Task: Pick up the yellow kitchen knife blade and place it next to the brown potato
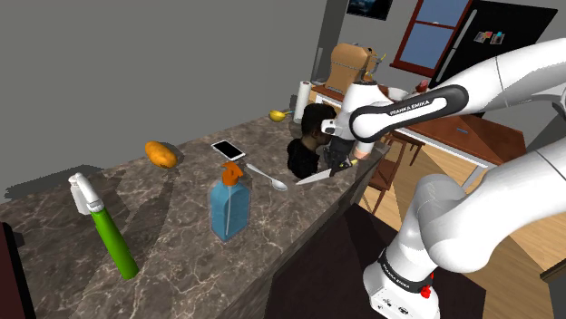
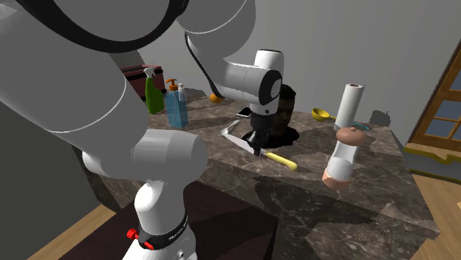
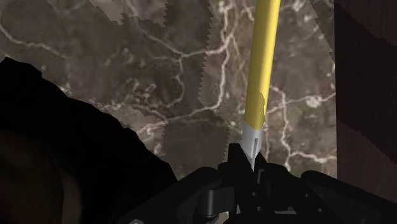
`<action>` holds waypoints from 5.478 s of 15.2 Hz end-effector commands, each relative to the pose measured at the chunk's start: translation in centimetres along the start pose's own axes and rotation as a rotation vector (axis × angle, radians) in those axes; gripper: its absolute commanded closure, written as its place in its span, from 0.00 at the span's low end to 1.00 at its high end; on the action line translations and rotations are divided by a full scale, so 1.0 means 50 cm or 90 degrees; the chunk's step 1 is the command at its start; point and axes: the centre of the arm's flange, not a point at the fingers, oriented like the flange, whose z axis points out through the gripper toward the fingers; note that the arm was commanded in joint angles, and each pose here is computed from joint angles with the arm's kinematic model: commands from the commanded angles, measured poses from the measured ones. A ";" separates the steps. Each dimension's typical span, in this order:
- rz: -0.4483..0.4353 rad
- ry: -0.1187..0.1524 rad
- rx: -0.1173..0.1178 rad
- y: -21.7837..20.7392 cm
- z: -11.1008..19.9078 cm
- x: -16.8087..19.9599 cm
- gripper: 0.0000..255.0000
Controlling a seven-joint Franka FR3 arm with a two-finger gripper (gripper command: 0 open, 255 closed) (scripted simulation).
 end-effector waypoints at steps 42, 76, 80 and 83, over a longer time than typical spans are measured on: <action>0.000 0.000 0.000 0.181 -0.262 0.391 1.00; 0.000 0.000 0.000 0.307 -0.010 0.642 1.00; 0.000 0.000 0.000 0.307 0.003 0.641 1.00; 0.000 0.000 0.000 0.307 0.003 0.641 1.00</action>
